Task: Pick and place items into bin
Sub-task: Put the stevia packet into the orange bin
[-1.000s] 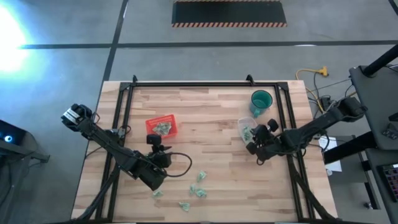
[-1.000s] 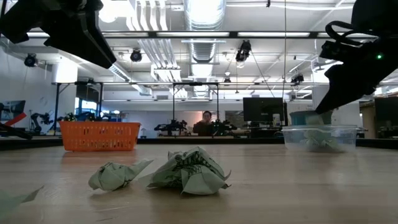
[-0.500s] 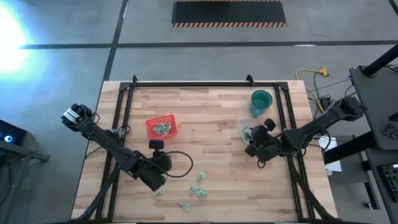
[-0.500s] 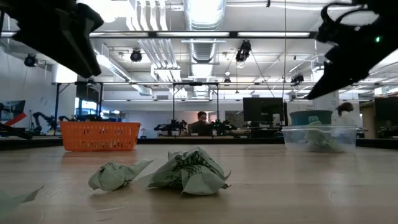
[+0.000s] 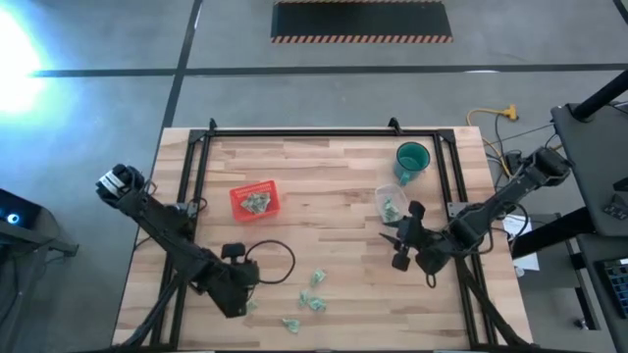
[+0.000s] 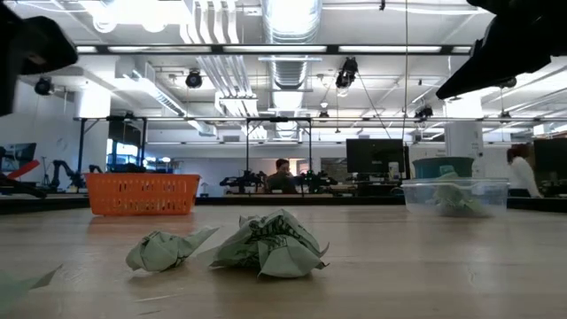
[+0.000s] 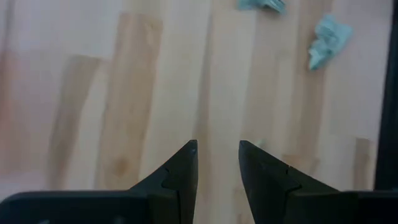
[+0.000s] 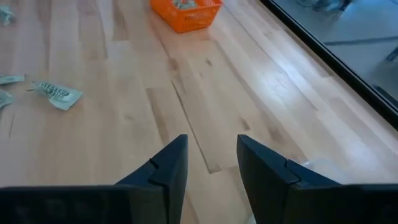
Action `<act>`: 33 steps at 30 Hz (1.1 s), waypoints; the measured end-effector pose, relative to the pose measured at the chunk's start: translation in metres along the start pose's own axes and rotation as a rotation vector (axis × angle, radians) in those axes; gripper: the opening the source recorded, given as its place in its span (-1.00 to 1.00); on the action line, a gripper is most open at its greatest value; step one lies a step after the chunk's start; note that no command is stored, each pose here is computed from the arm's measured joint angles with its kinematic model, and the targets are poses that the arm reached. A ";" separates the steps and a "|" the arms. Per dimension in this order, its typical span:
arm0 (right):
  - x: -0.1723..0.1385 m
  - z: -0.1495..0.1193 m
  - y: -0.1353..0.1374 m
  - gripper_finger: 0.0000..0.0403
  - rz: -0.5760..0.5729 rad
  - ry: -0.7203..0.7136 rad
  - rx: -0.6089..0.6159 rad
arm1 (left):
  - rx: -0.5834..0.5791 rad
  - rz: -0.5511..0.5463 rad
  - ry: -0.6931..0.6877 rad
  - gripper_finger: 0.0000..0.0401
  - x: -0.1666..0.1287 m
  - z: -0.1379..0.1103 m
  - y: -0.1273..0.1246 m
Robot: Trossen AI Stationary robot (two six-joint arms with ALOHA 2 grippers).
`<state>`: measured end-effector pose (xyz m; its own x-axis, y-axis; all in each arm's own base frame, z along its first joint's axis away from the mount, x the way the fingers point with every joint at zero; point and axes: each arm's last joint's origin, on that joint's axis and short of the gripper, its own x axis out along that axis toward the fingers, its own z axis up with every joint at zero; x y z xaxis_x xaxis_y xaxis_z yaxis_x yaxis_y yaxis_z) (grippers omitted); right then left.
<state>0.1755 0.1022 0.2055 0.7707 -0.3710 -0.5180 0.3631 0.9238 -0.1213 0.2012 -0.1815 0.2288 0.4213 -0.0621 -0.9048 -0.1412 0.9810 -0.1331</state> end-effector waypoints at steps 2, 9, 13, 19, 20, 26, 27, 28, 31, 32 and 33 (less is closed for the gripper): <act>-0.001 -0.001 0.001 -0.37 0.010 0.002 -0.003 | -0.002 -0.013 0.001 -0.50 -0.001 -0.005 -0.004; -0.001 -0.003 0.003 -0.39 0.044 0.009 0.011 | 0.006 -0.024 0.018 -0.50 0.018 -0.021 -0.023; -0.001 -0.004 0.003 -0.38 0.052 0.008 0.016 | 0.044 0.004 0.078 -0.50 0.039 -0.029 -0.036; 0.000 -0.005 0.004 -0.41 0.063 0.012 0.026 | 0.065 0.056 0.124 -0.50 0.062 -0.034 -0.045; 0.000 -0.005 0.004 -0.42 0.063 0.012 0.027 | 0.067 0.062 0.133 -0.50 0.065 -0.034 -0.045; 0.002 -0.009 0.003 -0.45 0.066 0.011 0.031 | 0.068 0.063 0.145 -0.50 0.068 -0.035 -0.045; 0.002 -0.010 0.003 -0.45 0.066 0.011 0.031 | 0.066 0.056 0.141 -0.50 0.067 -0.035 -0.045; 0.002 -0.010 0.003 -0.46 0.065 0.012 0.030 | 0.063 0.045 0.133 -0.50 0.066 -0.034 -0.046; 0.003 -0.012 0.003 -0.47 0.067 0.017 0.030 | 0.055 0.018 0.115 -0.50 0.063 -0.032 -0.048; 0.003 -0.013 0.003 -0.47 0.067 0.018 0.030 | 0.054 0.014 0.112 -0.50 0.063 -0.032 -0.049; 0.003 -0.014 0.002 -0.47 0.066 0.019 0.029 | 0.052 0.010 0.110 -0.50 0.064 -0.031 -0.049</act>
<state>0.1718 0.1045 0.1920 0.7834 -0.3071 -0.5403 0.3268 0.9430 -0.0622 0.2068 -0.2395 0.1652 0.3190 -0.0692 -0.9452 -0.0970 0.9897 -0.1051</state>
